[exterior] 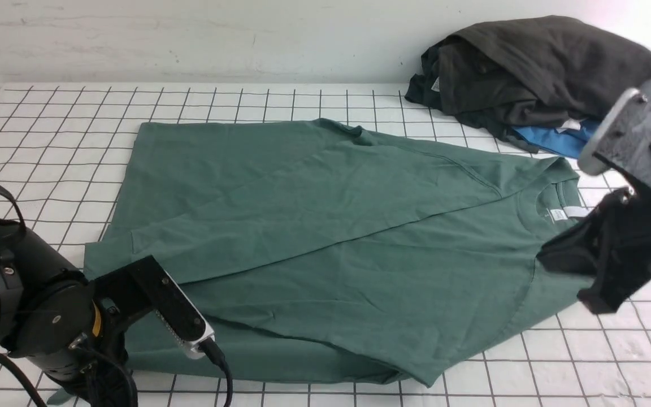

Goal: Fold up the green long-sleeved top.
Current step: Use both arms simultaneously to clamp the lower edge of the clothing fabric

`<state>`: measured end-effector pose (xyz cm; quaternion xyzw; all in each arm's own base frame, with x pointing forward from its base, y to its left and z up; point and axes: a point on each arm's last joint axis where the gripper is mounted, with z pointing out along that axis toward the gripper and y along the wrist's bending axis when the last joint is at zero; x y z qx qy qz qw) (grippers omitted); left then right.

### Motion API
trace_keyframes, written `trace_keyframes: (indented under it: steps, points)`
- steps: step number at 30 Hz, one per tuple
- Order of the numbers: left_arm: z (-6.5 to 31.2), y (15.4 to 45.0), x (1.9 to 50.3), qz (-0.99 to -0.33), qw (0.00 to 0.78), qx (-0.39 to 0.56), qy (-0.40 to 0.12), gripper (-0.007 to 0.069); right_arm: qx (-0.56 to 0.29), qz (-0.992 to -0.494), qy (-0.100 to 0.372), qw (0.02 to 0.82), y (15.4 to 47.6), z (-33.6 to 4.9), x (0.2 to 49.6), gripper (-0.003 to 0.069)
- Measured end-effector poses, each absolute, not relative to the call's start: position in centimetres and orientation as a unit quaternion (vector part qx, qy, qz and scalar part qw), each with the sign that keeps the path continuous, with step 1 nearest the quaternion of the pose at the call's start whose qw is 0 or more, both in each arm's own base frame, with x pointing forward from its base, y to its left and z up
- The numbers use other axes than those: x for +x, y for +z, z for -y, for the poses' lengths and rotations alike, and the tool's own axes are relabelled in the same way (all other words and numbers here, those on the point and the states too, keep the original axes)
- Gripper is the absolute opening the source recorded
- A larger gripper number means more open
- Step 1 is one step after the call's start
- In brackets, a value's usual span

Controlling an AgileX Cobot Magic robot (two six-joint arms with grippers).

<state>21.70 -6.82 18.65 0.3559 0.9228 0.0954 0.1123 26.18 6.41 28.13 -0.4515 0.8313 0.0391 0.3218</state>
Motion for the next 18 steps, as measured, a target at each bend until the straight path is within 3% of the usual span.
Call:
trace_keyframes:
  steps: [2, 4, 5, 7, 10, 14, 17, 18]
  points:
    - [6.8, 18.9, 21.7, -0.925, 0.116, 0.35, 0.095, 0.0002, -0.465, -0.829, 0.017, 0.312, 27.7, -6.2, 27.1, 0.0141]
    - [6.8, 19.4, 21.7, -0.926, 0.124, 0.344, 0.095, 0.0002, -0.504, -0.824, -0.022, 0.26, 25.2, -5.7, 29.2, 0.0275]
    - [6.8, 19.5, 21.7, -0.926, 0.125, 0.344, 0.095, 0.0002, -0.507, -0.822, -0.026, 0.259, 25.2, -5.7, 29.2, 0.0284]
    - [6.8, 19.8, 21.7, -0.926, 0.131, 0.342, 0.095, 0.0002, -0.559, -0.803, -0.054, 0.199, 22.4, -5.2, 30.3, 0.0388]
    - [6.8, 19.9, 21.7, -0.926, 0.132, 0.341, 0.095, 0.0002, -0.612, -0.773, -0.082, 0.145, 20.1, -4.6, 31.1, 0.0435]
    - [6.8, 19.9, 21.7, -0.926, 0.132, 0.341, 0.095, 0.0002, -0.644, -0.749, -0.105, 0.115, 17.6, -4.2, 32.2, 0.0421]
    - [6.8, 19.9, 21.7, -0.926, 0.132, 0.341, 0.095, 0.0002, -0.65, -0.743, -0.11, 0.115, 16.4, -4.3, 32.8, 0.0366]
    - [6.8, 19.9, 21.7, -0.926, 0.132, 0.341, 0.095, 0.0002, -0.651, -0.741, -0.114, 0.121, 15.9, -4.3, 33.2, 0.0298]
